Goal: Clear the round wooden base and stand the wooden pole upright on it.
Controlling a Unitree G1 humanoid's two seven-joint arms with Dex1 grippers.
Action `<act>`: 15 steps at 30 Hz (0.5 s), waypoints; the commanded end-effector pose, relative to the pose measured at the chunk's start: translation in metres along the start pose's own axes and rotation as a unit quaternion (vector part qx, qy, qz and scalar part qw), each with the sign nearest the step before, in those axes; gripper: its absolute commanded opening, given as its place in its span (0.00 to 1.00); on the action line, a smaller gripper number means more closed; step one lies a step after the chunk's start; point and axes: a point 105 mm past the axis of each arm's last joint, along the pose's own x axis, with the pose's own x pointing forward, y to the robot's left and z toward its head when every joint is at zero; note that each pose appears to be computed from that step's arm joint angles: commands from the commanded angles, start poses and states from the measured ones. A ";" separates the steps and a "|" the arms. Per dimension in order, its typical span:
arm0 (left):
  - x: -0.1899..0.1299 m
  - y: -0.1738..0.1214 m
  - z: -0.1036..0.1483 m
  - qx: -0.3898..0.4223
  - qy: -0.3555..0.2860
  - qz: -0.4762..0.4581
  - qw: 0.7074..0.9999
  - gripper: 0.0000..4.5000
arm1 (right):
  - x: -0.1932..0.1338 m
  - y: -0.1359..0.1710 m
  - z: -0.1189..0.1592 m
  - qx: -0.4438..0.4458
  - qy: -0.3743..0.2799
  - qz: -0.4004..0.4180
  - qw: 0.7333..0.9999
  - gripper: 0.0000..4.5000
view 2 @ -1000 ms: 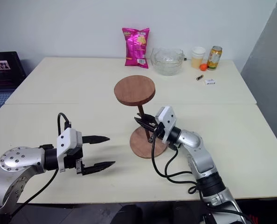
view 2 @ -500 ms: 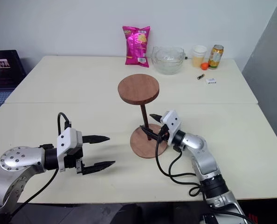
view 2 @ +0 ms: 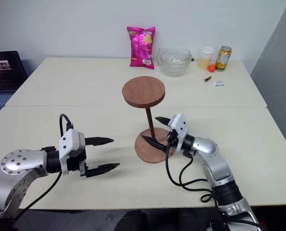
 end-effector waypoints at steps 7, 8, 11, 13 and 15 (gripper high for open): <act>-0.037 0.028 0.001 0.031 0.056 0.082 0.995 1.00 | -0.079 -0.036 0.030 -0.048 0.064 0.022 0.997 0.99; -0.038 0.029 0.001 0.032 0.058 0.083 0.994 1.00 | -0.084 -0.036 0.032 -0.051 0.072 0.029 0.996 0.99; -0.045 0.035 0.003 0.031 0.053 0.098 0.993 1.00 | -0.107 -0.034 0.033 -0.039 0.118 0.057 0.991 0.99; -0.046 0.039 0.003 0.027 0.053 0.102 0.993 1.00 | -0.118 -0.033 0.033 -0.034 0.140 0.066 0.987 0.99; -0.046 0.041 0.004 0.025 0.053 0.100 0.993 1.00 | -0.127 -0.030 0.032 -0.033 0.162 0.079 0.983 0.99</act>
